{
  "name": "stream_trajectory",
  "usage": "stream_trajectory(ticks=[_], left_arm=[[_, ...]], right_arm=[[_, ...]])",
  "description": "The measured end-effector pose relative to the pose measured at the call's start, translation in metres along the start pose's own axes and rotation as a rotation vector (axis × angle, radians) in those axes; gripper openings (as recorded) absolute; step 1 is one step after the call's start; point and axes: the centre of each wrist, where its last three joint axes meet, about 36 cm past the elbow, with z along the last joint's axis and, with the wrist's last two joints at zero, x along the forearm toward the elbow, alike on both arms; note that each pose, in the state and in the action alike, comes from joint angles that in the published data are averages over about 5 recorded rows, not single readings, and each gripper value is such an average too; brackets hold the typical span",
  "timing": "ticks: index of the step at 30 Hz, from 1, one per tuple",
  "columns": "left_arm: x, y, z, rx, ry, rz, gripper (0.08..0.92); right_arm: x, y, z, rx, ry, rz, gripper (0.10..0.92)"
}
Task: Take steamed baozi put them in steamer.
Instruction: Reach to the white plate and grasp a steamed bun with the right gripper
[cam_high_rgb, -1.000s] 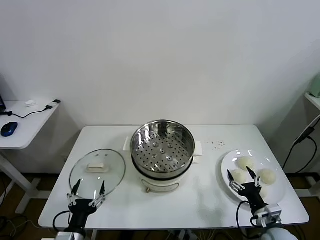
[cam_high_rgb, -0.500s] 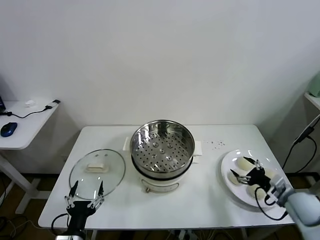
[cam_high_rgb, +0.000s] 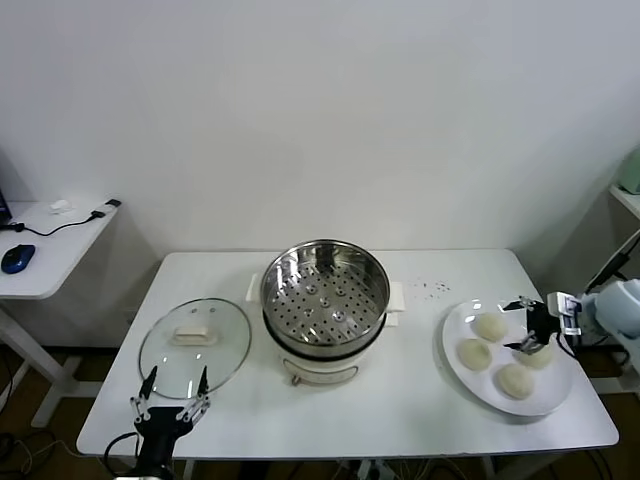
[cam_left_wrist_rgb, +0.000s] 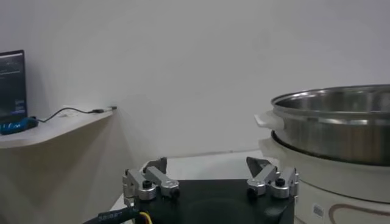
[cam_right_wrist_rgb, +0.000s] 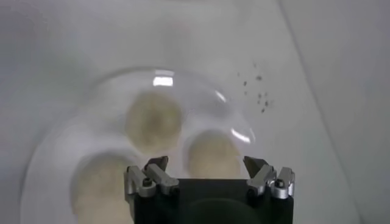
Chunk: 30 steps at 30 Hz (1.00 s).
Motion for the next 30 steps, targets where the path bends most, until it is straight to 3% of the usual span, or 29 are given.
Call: stream_trajectory(ticks=[12,30], left_arm=[[0.002,0.007,0.003,-0.014,0.013,-0.017,0.823],[0.004,0.007,0.012,-0.019,0.032,-0.016,0.823]], right_arm=[[-0.038,-0.057,-0.05,0.094,0.105,-0.151,0.823],[-0.072,-0.079,-0.073,0.132,0.189,-0.2,0.823]])
